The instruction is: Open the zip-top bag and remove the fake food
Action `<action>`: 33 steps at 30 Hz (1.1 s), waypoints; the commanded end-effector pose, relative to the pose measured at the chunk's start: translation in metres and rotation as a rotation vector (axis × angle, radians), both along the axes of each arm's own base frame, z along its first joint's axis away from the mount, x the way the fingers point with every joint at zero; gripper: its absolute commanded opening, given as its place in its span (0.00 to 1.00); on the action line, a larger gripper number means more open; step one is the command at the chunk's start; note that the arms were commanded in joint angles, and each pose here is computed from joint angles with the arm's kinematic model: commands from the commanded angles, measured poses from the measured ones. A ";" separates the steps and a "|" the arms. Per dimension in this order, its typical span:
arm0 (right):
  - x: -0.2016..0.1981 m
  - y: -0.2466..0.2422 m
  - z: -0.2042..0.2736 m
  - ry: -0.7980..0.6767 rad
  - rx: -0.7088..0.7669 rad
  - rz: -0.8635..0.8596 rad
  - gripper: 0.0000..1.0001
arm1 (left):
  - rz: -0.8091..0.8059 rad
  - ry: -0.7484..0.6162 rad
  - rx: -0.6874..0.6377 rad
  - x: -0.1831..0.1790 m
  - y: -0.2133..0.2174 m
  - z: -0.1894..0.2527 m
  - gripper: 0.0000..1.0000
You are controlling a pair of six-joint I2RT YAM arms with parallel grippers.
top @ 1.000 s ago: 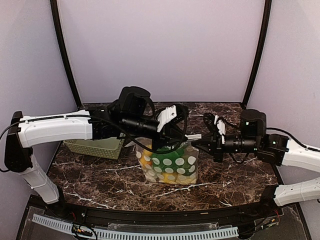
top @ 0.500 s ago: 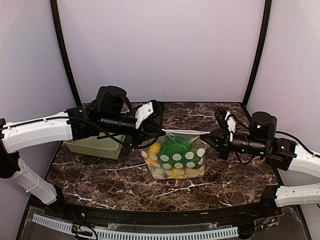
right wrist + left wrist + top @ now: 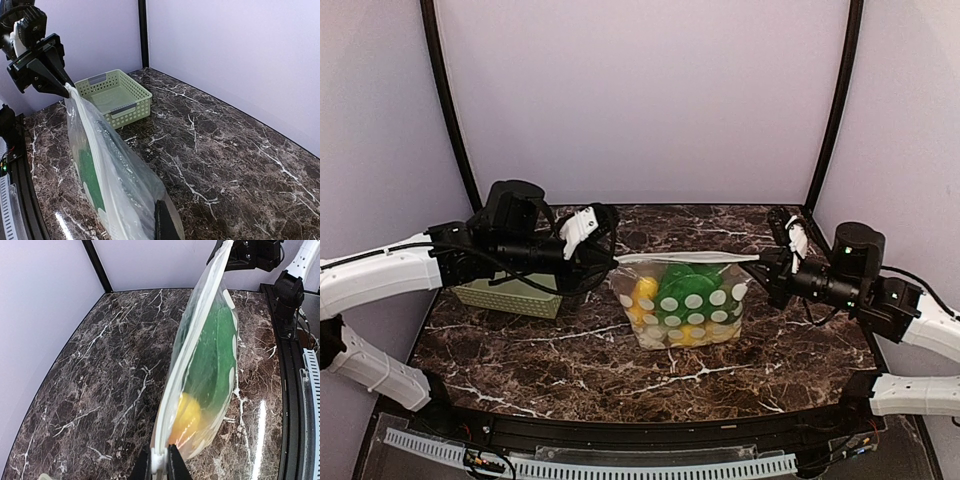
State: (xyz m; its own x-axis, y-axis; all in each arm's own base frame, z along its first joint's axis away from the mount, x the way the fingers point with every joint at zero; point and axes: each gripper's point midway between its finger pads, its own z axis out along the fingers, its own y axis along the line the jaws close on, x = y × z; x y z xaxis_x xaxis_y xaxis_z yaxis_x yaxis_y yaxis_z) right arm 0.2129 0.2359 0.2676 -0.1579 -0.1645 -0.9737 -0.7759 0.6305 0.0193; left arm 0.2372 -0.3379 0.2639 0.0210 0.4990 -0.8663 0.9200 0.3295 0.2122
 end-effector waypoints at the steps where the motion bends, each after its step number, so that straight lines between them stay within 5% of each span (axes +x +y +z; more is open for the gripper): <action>1: 0.022 -0.027 0.010 -0.030 0.019 -0.168 0.00 | 0.162 0.018 0.112 0.015 0.040 -0.023 0.03; 10: 0.036 -0.049 0.013 -0.033 0.011 -0.291 0.00 | 0.225 0.017 0.141 0.030 0.048 -0.026 0.04; 33: 0.050 0.000 0.043 -0.118 -0.041 -0.097 0.00 | 0.057 -0.111 -0.027 0.076 -0.040 0.032 0.02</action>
State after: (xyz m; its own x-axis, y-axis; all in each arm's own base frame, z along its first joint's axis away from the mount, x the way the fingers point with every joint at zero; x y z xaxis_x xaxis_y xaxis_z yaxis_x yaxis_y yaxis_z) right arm 0.2615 0.2338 0.2860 -0.1363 -0.2302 -0.9636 -0.7025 0.7083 -0.0698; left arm 0.3163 -0.3669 0.2813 0.0295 0.5137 -0.8575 0.8556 0.4305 0.2874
